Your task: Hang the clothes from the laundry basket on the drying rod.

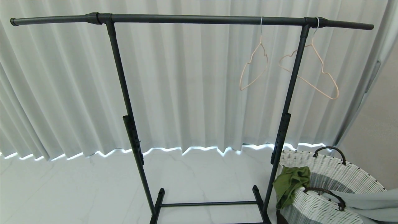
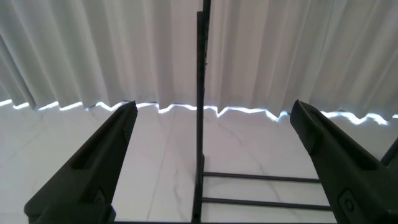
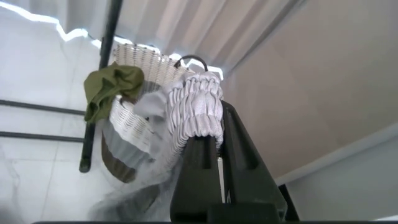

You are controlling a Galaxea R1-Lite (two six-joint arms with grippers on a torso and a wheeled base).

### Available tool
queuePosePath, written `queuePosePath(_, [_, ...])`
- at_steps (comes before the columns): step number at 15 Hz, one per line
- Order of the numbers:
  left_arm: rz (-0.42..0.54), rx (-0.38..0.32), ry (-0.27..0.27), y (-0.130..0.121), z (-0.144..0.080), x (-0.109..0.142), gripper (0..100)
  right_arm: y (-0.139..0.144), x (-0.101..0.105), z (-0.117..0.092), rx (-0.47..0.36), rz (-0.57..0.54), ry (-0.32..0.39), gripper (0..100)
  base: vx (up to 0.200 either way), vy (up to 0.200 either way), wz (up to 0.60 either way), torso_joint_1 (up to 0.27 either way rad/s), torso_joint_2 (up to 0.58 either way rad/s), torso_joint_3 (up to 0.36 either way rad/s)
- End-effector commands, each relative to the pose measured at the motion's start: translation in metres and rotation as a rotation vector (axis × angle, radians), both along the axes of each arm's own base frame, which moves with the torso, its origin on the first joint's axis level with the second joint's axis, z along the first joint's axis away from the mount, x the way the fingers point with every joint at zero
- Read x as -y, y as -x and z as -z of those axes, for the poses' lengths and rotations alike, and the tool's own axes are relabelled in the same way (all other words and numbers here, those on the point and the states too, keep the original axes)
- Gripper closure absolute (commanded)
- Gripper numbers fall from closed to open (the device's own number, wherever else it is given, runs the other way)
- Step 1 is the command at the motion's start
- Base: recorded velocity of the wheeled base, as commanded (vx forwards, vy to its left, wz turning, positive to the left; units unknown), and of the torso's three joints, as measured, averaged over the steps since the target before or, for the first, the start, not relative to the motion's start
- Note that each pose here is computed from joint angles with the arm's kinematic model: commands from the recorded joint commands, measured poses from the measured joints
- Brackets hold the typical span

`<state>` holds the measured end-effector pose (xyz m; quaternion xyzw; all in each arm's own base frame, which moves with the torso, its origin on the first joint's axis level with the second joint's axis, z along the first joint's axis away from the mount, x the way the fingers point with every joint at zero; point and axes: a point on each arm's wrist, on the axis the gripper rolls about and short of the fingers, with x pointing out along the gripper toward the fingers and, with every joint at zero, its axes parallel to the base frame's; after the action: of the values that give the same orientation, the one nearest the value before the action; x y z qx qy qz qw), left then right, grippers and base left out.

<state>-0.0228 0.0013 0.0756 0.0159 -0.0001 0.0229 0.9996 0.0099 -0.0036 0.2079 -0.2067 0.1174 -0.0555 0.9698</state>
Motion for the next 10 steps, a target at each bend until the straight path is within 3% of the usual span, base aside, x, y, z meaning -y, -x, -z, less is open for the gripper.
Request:
queuePosePath(1, [0.0, 0.001, 0.001, 0.0, 0.0, 0.0, 0, -0.013, 0.001, -0.004, -0.045, 0.032, -0.001, 100, 0.0, 0.0, 0.0, 0.0, 0.0, 0.0])
queuePosePath(4, [0.001, -0.003, -0.048, 0.0, 0.0, 0.0, 0, -0.024, 0.001, -0.013, -0.043, 0.038, -0.004, 100, 0.0, 0.0, 0.0, 0.0, 0.0, 0.0])
queuePosePath(7, [0.001, -0.003, -0.051, 0.0, 0.0, 0.0, 0, -0.029, 0.0, 0.003, -0.106, 0.012, -0.008, 100, 0.0, 0.0, 0.0, 0.0, 0.0, 0.0])
queuePosePath(10, [0.004, 0.0, -0.042, 0.0, 0.0, 0.0, 0, -0.047, -0.002, 0.0, -0.131, -0.093, -0.034, 100, 0.0, 0.0, 0.0, 0.0, 0.0, 0.0])
